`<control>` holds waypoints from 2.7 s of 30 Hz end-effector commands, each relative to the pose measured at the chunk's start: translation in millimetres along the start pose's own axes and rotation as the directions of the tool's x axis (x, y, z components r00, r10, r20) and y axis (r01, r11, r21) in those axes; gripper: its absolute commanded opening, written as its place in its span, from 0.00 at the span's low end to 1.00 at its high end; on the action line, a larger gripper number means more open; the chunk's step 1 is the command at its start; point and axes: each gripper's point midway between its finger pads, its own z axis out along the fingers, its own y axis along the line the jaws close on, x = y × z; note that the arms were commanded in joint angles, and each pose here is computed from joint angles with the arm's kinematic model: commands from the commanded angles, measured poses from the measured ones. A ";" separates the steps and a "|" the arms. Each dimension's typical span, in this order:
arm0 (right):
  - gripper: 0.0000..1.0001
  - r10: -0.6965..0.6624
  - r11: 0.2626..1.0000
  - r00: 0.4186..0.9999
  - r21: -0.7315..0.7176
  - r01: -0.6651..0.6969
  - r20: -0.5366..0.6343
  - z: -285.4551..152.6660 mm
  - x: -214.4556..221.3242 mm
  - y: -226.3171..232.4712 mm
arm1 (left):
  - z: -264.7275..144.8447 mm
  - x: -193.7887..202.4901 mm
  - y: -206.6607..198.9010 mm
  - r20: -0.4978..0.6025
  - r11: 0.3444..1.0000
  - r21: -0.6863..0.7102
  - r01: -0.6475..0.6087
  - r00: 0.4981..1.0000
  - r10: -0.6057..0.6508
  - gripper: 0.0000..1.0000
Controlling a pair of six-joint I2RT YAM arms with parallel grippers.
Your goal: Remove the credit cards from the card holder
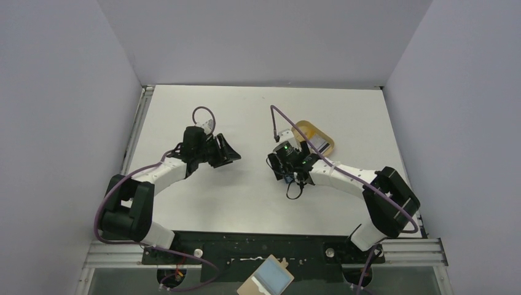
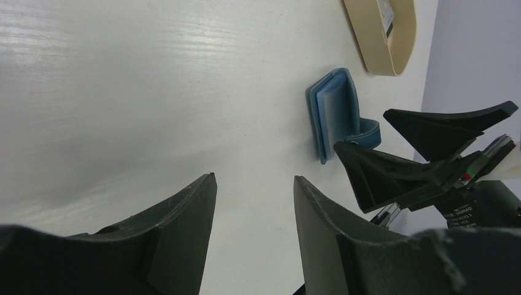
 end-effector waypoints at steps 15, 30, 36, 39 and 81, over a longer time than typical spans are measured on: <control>0.84 0.044 0.995 0.995 -0.086 -0.052 -0.095 21.9 14.2 4.6 | 1.1 -13.0 -14.6 0.036 0.997 0.052 -0.056 0.998 0.054 0.47; 0.69 0.036 0.988 0.985 -0.143 -0.061 -0.170 36.2 37.7 16.6 | 1.5 -11.0 -8.9 0.032 0.998 0.039 -0.049 0.998 0.048 0.47; 0.51 0.048 0.981 0.978 -0.173 -0.084 -0.204 39.9 47.4 20.8 | 1.1 -9.2 -7.7 0.028 0.998 0.038 -0.048 0.998 0.047 0.47; 0.39 0.062 0.977 0.975 -0.189 -0.103 -0.214 41.1 50.3 23.1 | 1.5 -8.9 -7.2 0.026 0.998 0.037 -0.049 0.998 0.048 0.47; 0.06 0.763 0.252 0.619 -0.796 -0.550 -0.186 -7.5 -94.3 54.1 | 29.4 -5.0 -45.0 0.295 0.949 0.316 0.003 0.950 -0.101 0.48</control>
